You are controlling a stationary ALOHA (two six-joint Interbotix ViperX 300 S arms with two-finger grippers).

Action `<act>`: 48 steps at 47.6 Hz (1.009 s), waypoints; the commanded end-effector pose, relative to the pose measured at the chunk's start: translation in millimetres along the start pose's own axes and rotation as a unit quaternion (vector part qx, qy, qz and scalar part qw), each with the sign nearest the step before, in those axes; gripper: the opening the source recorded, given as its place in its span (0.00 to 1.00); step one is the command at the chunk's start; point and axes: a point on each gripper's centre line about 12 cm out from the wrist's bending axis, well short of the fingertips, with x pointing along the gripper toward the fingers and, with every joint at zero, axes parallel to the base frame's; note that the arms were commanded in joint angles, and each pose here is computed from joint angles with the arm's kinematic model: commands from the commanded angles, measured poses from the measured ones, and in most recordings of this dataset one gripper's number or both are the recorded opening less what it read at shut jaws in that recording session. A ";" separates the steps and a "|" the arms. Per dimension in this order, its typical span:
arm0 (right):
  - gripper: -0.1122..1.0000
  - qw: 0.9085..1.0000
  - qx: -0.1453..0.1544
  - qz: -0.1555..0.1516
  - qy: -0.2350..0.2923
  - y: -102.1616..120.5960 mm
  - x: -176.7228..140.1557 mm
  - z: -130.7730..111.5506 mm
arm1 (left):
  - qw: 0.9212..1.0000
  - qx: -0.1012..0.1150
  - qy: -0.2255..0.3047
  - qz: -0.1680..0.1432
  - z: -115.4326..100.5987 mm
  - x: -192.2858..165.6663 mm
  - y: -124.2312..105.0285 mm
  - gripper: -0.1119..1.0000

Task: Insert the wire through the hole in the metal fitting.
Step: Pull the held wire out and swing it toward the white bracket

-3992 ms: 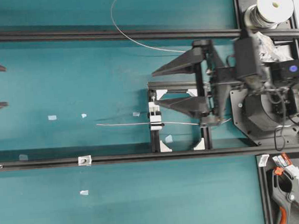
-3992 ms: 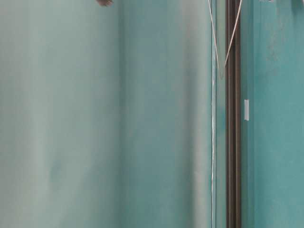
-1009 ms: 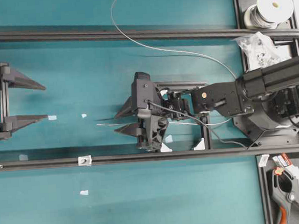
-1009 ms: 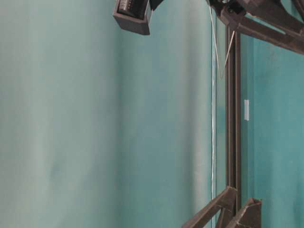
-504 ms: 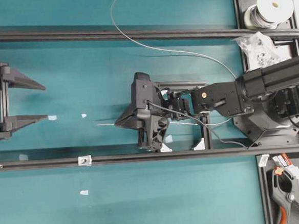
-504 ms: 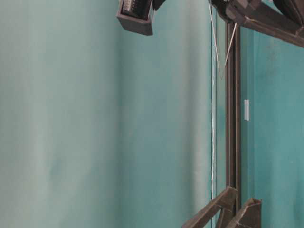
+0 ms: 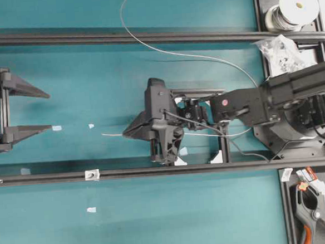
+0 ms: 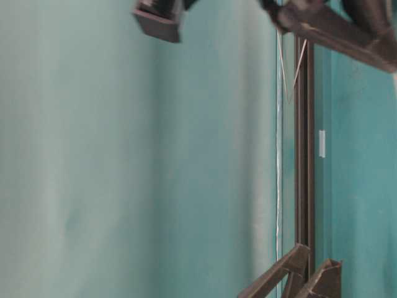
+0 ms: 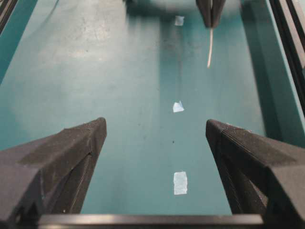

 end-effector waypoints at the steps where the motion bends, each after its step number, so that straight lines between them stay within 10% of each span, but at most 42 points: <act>1: 0.10 0.999 -0.008 0.011 -0.030 6.0 -11.6 15.9 | 1.000 0.000 -0.012 0.000 6.5 0.1 -0.3 0.80; 48: 0.10 0.993 -0.024 0.042 -0.105 14.6 -63.2 23.4 | 0.998 -0.001 -0.067 -0.005 17.8 -13.2 -3.8 0.79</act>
